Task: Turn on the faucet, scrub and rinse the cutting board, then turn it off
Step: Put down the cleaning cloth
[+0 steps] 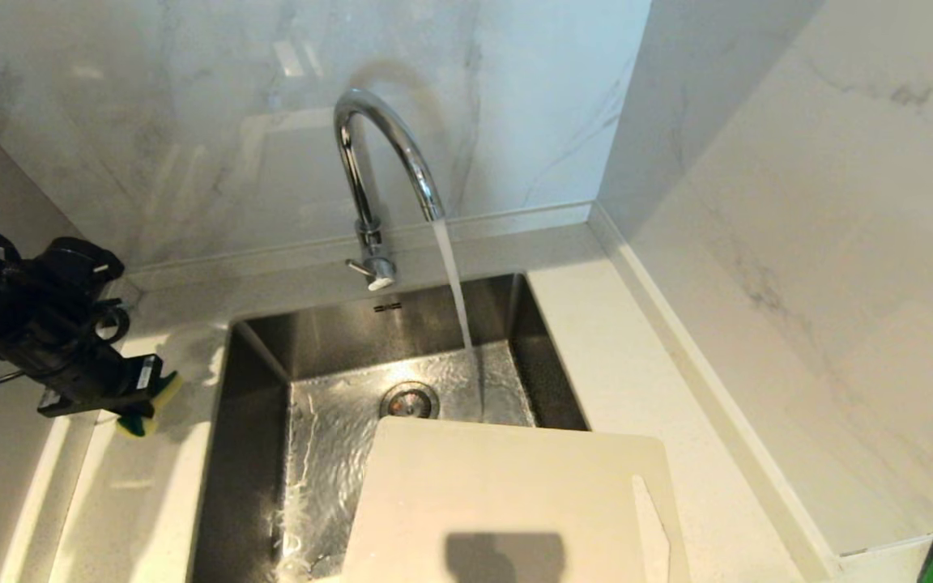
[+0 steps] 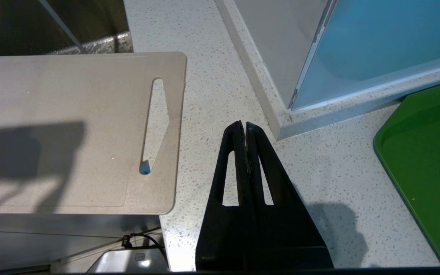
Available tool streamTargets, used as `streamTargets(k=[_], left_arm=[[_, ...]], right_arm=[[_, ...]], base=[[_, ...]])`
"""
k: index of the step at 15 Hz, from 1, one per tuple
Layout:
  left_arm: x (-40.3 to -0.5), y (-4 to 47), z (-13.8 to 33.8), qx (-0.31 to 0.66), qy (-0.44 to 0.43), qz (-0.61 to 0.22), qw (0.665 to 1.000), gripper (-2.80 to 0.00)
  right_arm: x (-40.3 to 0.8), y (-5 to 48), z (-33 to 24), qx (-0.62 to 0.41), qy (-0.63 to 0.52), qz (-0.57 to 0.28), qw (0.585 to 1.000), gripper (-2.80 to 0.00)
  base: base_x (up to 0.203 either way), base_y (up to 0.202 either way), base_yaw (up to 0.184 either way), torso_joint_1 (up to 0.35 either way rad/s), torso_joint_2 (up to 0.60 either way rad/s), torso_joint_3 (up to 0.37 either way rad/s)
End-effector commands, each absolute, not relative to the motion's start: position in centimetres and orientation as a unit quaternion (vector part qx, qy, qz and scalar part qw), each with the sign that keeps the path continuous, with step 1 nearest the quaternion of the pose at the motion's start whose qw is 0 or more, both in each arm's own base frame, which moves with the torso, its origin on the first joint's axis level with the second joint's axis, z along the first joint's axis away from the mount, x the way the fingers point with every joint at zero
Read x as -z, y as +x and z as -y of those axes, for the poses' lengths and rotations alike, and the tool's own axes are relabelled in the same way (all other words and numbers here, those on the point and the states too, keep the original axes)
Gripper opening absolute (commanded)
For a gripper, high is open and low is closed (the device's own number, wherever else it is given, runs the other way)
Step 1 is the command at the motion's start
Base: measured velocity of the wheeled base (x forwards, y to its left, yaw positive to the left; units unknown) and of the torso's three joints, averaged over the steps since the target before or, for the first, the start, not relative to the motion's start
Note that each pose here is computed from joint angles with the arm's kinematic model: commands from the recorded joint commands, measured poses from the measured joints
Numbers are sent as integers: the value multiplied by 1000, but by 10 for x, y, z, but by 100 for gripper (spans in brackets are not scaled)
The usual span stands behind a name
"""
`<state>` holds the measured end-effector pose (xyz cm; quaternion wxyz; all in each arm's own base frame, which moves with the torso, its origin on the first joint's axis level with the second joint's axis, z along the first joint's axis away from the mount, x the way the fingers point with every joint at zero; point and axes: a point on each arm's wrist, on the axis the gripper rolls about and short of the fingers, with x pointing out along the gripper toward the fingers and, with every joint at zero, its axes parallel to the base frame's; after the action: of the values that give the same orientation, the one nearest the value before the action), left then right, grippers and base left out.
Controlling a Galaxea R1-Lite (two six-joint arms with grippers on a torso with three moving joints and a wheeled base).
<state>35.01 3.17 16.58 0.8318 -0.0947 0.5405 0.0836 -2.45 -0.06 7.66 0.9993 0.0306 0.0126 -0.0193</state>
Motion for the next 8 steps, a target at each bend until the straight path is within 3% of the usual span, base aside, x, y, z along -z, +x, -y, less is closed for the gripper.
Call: streamTargets(k=[1,8], left_arm=[[-153,355,-36,-87,-99,-548,826,-280],[-148,330,-41,-85,-112,-567,812,-280]], right_arm=[[-77,-25,1,20,30,-12,999,-280],[-77,-25,1,20,30,-12,999,-280]], base=[[0,0,0,0,0,0],[0,0,0,0,0,0]])
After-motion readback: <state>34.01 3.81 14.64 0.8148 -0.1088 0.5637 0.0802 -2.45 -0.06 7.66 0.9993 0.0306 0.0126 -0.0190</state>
